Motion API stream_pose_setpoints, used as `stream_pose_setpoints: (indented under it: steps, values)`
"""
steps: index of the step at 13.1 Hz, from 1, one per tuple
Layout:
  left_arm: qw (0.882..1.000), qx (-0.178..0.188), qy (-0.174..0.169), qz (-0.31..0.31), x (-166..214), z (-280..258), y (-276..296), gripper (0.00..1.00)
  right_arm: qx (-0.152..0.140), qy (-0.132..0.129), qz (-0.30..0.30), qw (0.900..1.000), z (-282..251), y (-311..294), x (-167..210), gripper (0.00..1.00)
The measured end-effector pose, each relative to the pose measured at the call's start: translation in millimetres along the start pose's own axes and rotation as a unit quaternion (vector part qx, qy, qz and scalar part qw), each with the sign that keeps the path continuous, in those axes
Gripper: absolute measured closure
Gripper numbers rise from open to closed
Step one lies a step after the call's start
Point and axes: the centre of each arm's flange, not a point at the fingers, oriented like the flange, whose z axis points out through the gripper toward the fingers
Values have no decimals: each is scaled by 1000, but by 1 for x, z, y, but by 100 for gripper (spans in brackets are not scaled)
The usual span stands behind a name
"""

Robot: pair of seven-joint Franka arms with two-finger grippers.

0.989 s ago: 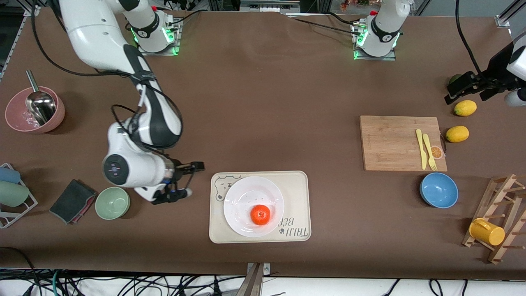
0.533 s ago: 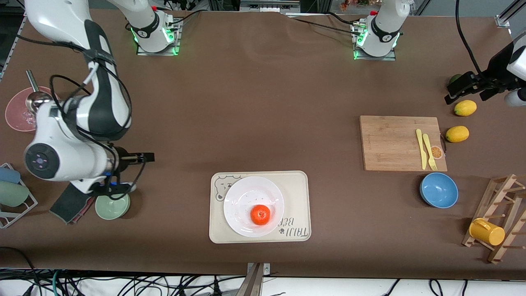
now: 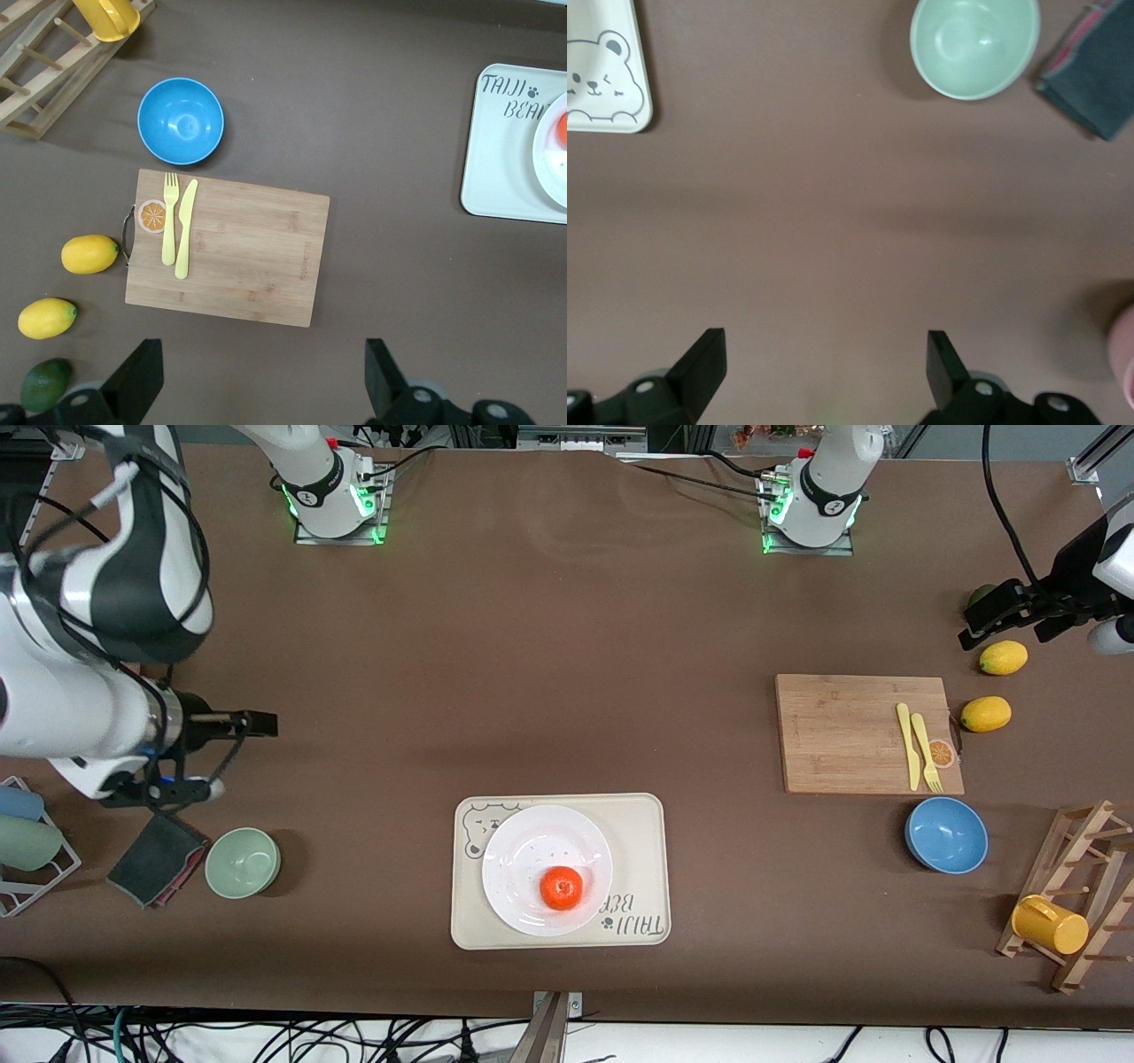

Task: Place orange and plate with both arms

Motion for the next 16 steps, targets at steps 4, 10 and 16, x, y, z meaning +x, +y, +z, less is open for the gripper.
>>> stream_pose_setpoints:
  steps: [4, 10, 16]
  values:
    - [1000, 0, 0, 0, 0, 0, 0, 0, -2, 10, 12, 1000, -41, 36, -74, 0]
    - [1000, 0, 0, 0, 0, 0, 0, 0, 4, 44, 49, 998, -87, 89, -130, 0]
    - [999, 6, -37, -12, -6, 5, -13, 0, 3, 43, 39, 998, -64, 76, -130, 0]
